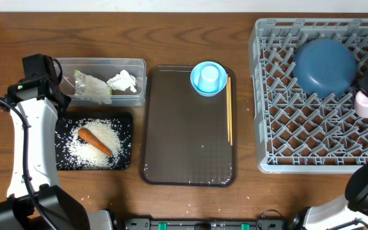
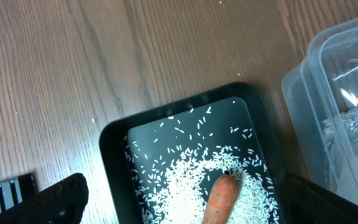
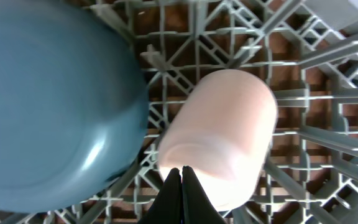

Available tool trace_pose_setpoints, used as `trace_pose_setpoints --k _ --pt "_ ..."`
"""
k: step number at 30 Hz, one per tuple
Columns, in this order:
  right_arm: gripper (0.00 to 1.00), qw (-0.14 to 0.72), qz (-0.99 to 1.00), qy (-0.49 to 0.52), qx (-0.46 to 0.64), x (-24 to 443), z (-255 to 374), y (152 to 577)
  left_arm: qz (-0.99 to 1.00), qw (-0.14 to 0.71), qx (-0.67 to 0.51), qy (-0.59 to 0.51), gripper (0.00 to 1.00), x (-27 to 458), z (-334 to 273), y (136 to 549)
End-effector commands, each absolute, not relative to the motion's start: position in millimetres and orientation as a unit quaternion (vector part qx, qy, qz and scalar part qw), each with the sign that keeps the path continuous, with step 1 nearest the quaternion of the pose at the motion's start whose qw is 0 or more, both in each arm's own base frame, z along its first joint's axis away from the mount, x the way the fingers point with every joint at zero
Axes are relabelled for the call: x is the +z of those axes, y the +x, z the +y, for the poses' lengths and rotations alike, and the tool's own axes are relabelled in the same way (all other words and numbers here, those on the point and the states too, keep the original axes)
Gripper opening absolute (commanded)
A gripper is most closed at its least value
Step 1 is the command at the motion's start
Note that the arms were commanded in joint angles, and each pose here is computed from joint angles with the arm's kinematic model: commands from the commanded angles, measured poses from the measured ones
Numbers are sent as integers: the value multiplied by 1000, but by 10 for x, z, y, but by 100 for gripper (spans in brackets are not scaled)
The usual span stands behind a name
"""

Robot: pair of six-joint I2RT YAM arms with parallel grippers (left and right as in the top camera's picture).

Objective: Sort waste into correct bins and load items into the dishwasher rack
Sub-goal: 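Lower the cup into the rack's right side and open the right gripper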

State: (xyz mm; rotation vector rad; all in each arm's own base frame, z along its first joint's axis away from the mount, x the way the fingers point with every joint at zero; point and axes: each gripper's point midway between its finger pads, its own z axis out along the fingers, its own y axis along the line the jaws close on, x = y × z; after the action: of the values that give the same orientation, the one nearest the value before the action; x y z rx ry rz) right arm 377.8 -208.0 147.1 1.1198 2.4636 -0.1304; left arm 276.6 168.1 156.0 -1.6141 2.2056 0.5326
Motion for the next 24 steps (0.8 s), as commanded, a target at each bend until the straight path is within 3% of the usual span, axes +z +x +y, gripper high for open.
trace_pose_setpoints --k 1,14,24 --pt "1 225 892 389 -48 1554 -2040 3812 776 178 191 -574 99 1566 1692 2746" --pt "1 158 896 402 -97 1145 -2205 3663 776 178 191 -574 99 1566 1692 2746" --pt "1 191 882 417 -112 1452 -2334 3579 776 178 191 -574 99 1566 1692 2746"
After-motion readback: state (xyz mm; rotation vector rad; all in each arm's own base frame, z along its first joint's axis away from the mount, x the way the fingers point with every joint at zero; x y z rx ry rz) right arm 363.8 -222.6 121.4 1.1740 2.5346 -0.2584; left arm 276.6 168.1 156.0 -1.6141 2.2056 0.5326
